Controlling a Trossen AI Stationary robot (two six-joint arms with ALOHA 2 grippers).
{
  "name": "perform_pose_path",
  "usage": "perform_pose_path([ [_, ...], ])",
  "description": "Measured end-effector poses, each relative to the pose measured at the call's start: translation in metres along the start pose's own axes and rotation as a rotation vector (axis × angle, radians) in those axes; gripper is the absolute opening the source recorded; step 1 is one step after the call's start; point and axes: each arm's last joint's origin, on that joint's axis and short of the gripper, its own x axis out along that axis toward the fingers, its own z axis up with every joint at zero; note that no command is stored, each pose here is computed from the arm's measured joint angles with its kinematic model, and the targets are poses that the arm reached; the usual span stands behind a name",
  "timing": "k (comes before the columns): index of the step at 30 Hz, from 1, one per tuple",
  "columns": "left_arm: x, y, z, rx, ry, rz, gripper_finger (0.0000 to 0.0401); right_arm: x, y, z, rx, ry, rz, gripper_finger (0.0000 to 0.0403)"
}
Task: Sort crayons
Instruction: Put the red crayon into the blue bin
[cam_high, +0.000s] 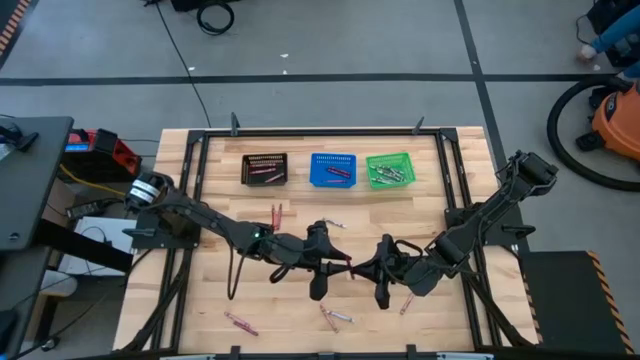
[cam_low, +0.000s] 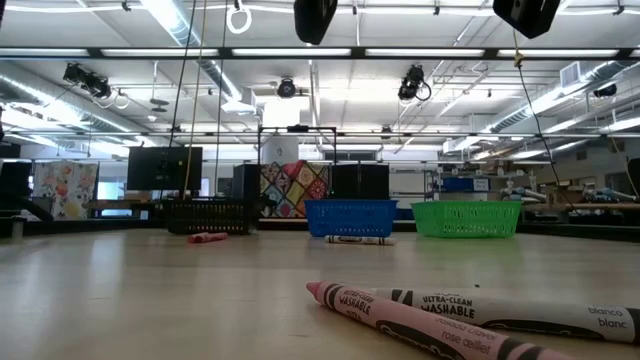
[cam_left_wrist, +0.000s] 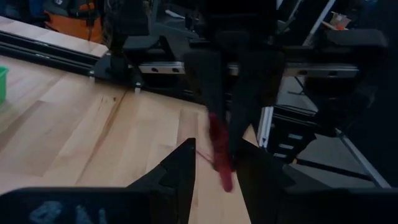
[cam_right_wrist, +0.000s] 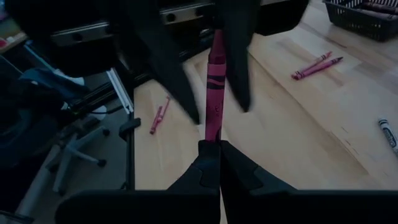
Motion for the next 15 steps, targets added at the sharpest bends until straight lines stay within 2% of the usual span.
perform_pose_path([
  [9, 0.002, 0.0072, 0.0032, -0.005, -0.009, 0.016, 0.0117, 0.0032, -0.0029, 0.0035, -0.007, -0.008, -0.01, 0.0007],
  [15, 0.002, 0.0071, 0.0032, 0.004, -0.009, 0.015, 0.0072, 0.0044, -0.0041, 0.0044, -0.007, -0.004, -0.01, 0.0007],
])
